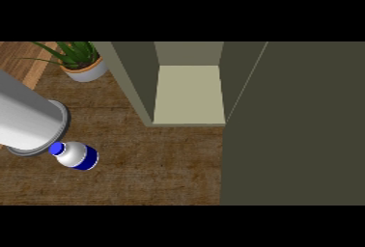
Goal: Pick up the bottled water, place it into the cabinet and close the cabinet
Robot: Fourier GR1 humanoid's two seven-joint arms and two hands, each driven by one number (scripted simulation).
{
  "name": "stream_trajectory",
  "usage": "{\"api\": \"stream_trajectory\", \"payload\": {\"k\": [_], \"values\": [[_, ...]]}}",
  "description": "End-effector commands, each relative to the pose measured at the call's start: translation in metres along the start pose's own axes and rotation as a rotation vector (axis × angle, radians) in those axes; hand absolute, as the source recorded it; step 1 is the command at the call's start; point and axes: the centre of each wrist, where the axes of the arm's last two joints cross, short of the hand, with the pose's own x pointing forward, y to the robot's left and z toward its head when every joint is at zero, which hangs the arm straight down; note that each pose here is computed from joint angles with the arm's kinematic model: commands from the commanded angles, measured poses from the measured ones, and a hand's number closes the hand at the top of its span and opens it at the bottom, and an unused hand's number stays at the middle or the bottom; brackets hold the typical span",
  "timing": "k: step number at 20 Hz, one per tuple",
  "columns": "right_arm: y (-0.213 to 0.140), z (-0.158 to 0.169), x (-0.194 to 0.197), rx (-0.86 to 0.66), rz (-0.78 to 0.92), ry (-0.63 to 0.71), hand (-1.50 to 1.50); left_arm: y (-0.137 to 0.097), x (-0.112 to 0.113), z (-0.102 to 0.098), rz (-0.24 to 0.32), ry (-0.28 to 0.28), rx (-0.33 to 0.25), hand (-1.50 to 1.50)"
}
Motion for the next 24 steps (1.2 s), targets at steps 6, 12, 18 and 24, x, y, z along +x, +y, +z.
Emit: {"api": "stream_trajectory", "payload": {"k": [6,12,18,24], "values": [[0.007,0.025,0.041,0.027,0.007,-0.046,-1.5,0.005,-0.005,0.0,-0.021,0.01,0.026,-1.5],[0.007,0.033,0.044,0.041,0.016,-0.045,-1.5,0.019,-0.014,-0.017,-0.03,0.058,0.069,-1.5],[0.003,0.034,0.028,0.01,-0.001,-0.046,-1.5,0.034,-0.08,-0.02,0.015,0.112,0.113,-1.5],[0.007,0.045,0.044,0.04,0.0,-0.037,-1.5,0.051,-0.11,-0.019,-0.04,0.171,0.117,-1.5]]}}
